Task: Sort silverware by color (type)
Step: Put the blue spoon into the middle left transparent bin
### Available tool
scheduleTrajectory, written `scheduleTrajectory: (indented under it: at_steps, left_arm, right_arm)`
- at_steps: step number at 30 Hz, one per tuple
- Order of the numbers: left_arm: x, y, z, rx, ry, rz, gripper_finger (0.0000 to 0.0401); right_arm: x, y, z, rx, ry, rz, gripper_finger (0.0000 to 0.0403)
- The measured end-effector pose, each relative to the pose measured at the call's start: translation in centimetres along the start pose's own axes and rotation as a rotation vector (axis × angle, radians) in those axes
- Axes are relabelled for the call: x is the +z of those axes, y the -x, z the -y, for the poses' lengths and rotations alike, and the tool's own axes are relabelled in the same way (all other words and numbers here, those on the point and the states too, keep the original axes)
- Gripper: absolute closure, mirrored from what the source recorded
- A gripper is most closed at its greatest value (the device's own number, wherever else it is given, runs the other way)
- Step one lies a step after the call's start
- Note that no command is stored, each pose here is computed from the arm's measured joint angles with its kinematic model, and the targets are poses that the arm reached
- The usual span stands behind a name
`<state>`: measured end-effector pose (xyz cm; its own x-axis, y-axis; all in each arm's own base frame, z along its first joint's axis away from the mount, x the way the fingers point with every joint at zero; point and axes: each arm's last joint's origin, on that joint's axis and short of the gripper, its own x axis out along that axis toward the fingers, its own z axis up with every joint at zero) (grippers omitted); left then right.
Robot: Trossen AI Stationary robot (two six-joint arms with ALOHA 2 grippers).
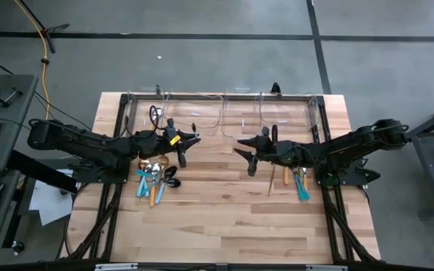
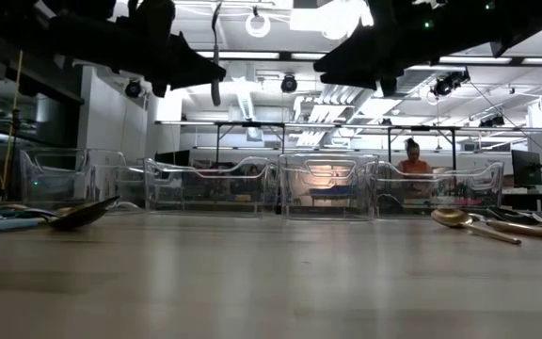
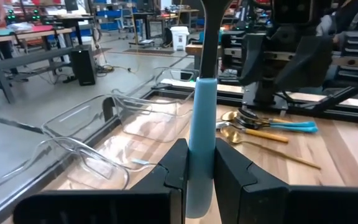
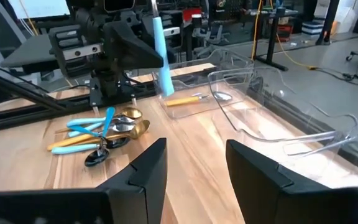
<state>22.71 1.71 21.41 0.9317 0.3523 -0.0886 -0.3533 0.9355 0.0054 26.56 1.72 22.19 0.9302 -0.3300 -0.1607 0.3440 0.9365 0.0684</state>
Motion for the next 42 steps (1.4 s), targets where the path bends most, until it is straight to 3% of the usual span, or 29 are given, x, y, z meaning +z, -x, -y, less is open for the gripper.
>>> scheduleTrajectory:
  at_steps: [24, 42]
  left_arm:
    - [-0.04, -0.23, -0.95, 0.075, -0.017, -0.006, 0.0368]
    - [-0.26, -0.23, -0.93, 0.072, -0.008, -0.029, 0.0368]
  right_arm:
    - [-0.61, 0.01, 0.13, -0.020, -0.023, -0.061, 0.0253]
    - [-0.66, -0.14, 0.51, -0.047, -0.027, -0.066, 0.0253]
